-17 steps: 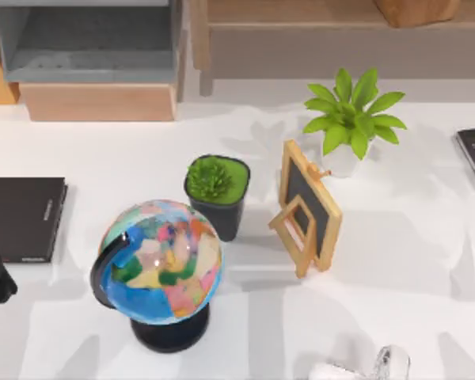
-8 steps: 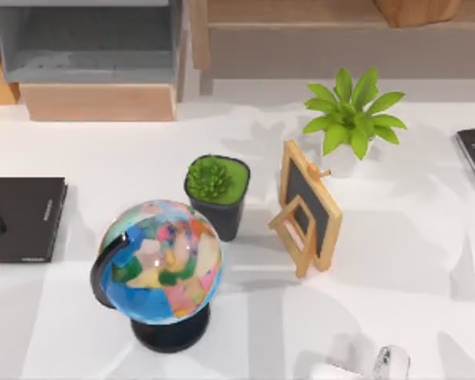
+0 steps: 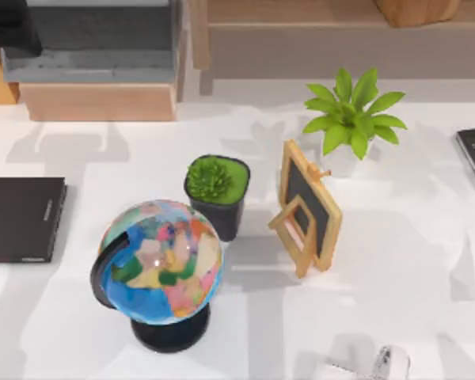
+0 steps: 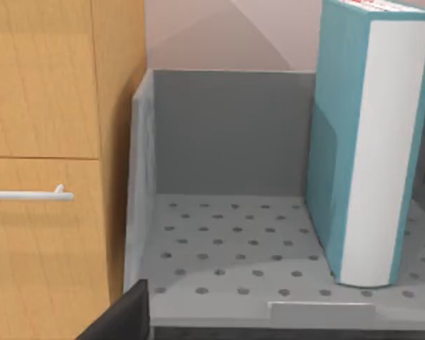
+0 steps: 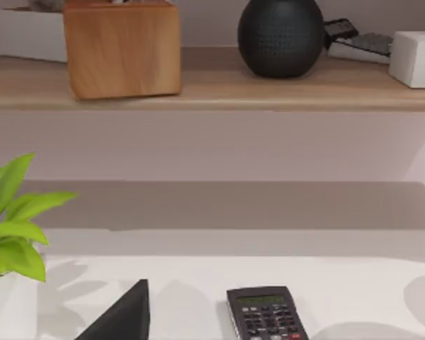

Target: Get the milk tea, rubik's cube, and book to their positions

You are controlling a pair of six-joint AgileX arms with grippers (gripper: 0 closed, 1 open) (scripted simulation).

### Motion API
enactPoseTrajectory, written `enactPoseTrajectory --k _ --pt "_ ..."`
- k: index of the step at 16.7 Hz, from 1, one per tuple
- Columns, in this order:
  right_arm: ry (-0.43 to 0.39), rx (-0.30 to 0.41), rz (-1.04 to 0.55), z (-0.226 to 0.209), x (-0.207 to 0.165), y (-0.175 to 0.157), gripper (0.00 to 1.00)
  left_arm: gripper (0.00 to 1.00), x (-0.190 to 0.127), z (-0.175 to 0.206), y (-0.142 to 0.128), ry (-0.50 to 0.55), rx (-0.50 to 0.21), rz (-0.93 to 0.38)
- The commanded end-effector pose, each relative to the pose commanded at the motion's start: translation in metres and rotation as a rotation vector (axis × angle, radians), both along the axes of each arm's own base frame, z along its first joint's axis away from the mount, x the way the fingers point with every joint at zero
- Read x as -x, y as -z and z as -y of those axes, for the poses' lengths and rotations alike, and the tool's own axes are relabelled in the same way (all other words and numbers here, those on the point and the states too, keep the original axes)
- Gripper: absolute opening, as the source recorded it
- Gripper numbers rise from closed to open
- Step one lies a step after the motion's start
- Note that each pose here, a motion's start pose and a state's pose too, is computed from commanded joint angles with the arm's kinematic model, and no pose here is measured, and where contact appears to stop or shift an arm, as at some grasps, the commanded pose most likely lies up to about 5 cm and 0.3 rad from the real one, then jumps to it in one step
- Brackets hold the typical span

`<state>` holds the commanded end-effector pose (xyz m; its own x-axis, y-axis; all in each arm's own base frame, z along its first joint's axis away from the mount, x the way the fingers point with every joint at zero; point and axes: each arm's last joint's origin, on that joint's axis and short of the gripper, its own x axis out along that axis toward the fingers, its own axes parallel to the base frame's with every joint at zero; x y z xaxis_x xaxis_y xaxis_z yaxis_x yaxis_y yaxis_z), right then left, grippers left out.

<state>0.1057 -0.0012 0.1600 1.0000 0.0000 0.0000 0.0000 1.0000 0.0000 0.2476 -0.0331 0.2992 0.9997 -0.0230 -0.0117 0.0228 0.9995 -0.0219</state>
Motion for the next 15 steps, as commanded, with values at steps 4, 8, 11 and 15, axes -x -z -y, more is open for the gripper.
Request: enactPoseTrajectory --k 4,8,11,15 --pt "0.000 0.000 0.000 0.000 0.000 0.000 1.00 1.00 -0.076 0.023 0.001 -0.010 0.004 -0.006" --pt "0.000 0.000 0.000 0.000 0.000 0.000 1.00 1.00 -0.139 0.046 0.019 -0.017 0.006 0.006" --pt "0.000 0.000 0.000 0.000 0.000 0.000 1.00 1.00 -0.169 0.063 0.035 -0.006 0.007 0.017" --pt "0.000 0.000 0.000 0.000 0.000 0.000 1.00 1.00 -0.185 0.072 0.051 -0.006 0.004 0.006"
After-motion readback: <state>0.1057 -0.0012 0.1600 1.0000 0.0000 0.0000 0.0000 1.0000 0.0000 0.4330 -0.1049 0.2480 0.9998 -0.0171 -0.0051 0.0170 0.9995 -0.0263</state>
